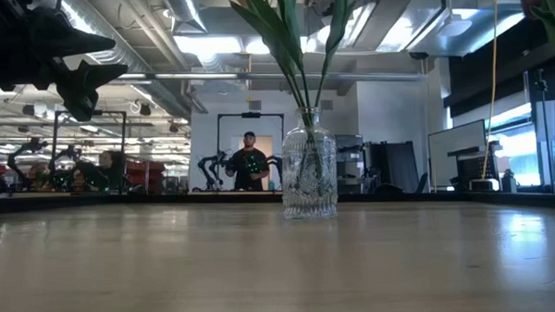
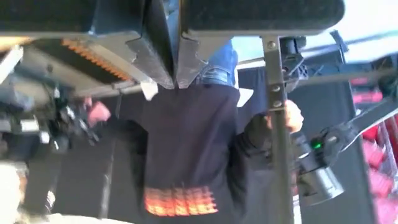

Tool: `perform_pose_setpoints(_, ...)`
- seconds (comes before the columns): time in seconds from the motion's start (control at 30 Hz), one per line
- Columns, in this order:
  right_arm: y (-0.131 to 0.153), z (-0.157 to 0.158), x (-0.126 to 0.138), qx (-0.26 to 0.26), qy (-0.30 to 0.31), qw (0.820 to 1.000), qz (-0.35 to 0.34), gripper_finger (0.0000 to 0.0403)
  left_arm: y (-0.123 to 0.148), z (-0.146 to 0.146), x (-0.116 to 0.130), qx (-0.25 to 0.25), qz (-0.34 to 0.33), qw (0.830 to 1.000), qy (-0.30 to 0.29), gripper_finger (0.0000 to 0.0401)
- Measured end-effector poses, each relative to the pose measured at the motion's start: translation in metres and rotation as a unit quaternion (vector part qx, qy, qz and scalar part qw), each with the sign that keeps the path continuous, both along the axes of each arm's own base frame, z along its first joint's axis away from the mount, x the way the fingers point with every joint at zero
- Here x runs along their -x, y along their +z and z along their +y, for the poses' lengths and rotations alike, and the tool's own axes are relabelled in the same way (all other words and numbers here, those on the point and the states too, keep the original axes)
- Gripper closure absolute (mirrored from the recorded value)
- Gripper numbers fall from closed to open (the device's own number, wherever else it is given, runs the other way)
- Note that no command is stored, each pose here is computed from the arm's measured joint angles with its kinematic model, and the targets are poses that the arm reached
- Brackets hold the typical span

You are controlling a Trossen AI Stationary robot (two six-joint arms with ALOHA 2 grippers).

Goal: Sort flowers into vase by color
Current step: Return to Home Position

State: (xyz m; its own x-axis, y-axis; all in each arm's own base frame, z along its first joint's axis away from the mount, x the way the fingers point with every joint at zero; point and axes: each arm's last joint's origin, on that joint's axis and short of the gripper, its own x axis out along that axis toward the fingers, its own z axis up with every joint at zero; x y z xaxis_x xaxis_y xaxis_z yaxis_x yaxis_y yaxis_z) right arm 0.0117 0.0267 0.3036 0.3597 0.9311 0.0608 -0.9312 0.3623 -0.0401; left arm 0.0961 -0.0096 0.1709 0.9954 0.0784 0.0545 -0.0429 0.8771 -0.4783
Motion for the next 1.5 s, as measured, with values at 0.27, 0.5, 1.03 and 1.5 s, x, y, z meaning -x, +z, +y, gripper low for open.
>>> perform_pose_setpoints(0.27,0.01,0.001,0.007,0.007,0.065,0.994,-0.083,0.0381,0.0,0.0,0.0,0.013,-0.001,1.0,-0.001,0.0232)
perform_pose_setpoints(0.5,0.001,0.004,0.0,-0.066,0.147,0.984,-0.075,0.0381,0.0,0.0,0.0,0.014,-0.001,1.0,-0.001,0.0232)
perform_pose_setpoints(1.03,-0.028,0.017,-0.01,-0.076,0.249,0.965,0.027,0.0381,0.0,0.0,0.0,0.015,-0.001,1.0,-0.001,0.0232)
perform_pose_setpoints(1.5,-0.067,0.032,-0.023,-0.088,0.269,0.956,0.073,0.0381,0.0,0.0,0.0,0.011,0.001,1.0,-0.001,0.0232)
